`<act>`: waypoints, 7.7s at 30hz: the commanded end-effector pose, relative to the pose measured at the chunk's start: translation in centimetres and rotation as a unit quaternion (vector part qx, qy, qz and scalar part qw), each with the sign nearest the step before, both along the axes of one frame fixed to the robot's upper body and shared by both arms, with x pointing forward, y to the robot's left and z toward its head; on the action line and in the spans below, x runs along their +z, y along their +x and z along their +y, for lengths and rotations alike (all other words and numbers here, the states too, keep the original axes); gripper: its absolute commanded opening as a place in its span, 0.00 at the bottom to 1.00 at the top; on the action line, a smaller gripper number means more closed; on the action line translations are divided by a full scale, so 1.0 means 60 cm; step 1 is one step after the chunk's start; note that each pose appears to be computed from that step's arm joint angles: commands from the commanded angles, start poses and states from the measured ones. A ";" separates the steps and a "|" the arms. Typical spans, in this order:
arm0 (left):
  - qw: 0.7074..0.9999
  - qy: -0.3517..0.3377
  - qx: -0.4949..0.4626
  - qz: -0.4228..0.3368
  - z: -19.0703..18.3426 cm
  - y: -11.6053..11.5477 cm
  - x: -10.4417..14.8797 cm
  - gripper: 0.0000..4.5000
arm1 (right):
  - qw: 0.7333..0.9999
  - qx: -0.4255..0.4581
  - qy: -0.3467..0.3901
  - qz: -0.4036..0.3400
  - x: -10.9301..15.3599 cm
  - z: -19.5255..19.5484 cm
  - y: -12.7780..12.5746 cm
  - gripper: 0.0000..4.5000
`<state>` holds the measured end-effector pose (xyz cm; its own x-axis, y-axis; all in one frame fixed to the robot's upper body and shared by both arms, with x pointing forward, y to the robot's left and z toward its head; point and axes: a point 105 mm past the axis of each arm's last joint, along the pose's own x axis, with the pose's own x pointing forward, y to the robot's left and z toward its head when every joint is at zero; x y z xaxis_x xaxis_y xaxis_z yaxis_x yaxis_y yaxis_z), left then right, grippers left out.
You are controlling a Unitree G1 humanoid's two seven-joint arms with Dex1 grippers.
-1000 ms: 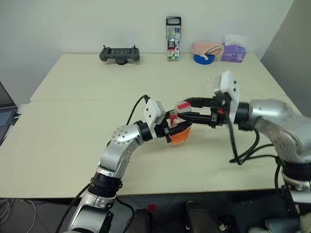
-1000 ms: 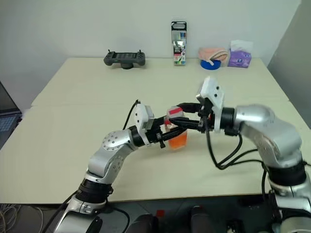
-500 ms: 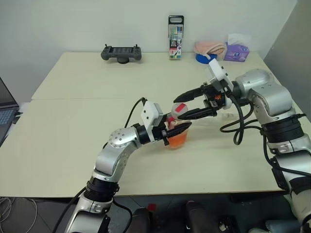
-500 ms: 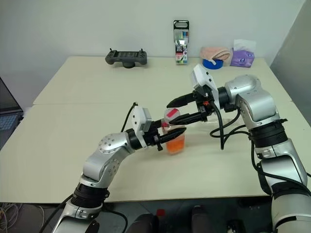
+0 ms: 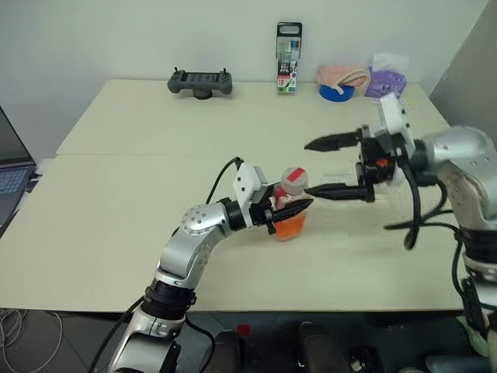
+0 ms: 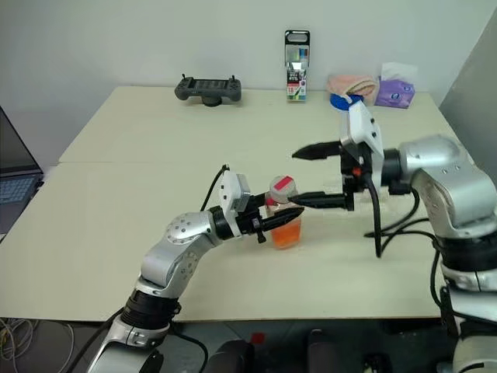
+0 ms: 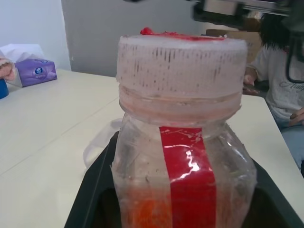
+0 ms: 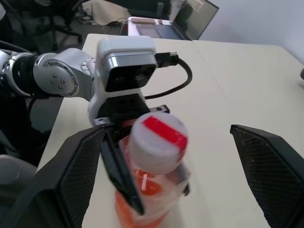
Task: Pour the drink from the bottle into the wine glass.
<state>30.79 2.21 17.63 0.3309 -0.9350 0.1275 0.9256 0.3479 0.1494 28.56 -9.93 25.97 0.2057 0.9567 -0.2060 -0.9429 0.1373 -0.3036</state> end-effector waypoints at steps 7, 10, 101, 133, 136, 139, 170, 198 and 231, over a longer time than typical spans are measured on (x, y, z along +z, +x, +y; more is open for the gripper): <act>0.999 -0.026 -0.003 -0.042 -0.004 0.005 0.036 0.40 | 0.982 -0.163 0.098 -0.005 0.015 0.013 -0.034 1.00; 0.999 -0.025 -0.006 -0.042 -0.006 0.006 0.034 0.40 | 0.966 -0.233 0.110 0.002 0.003 0.010 -0.031 1.00; 0.998 -0.019 -0.017 -0.053 -0.023 0.020 0.029 0.39 | 0.953 -0.284 0.110 0.005 -0.017 0.026 -0.027 1.00; 0.999 -0.016 -0.007 -0.049 -0.018 0.014 0.020 0.39 | 0.930 -0.344 0.131 -0.009 -0.021 0.043 0.042 1.00; 0.999 -0.016 -0.006 -0.049 -0.018 0.014 0.020 0.39 | 0.928 -0.350 0.130 -0.010 -0.020 0.031 0.042 1.00; 0.999 -0.015 -0.005 -0.049 -0.018 0.013 0.019 0.39 | 0.929 -0.351 0.119 -0.007 -0.028 0.018 0.036 1.00; 0.999 -0.007 0.003 -0.046 -0.008 0.023 0.015 0.38 | 0.951 -0.287 0.115 0.029 -0.045 0.010 -0.032 1.00; 0.999 -0.010 0.010 -0.047 -0.007 0.018 0.016 0.38 | 0.939 -0.310 0.150 0.001 -0.017 0.061 0.043 1.00; 0.999 -0.006 0.012 -0.049 -0.007 0.022 0.016 0.38 | 0.941 -0.281 0.177 0.070 -0.034 0.049 0.002 1.00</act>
<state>32.59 2.02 16.68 0.3662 -0.9232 0.1165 0.9074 0.3821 0.1748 29.09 -6.88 22.85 0.7008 0.7134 -0.0020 -0.7133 0.7006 -0.0213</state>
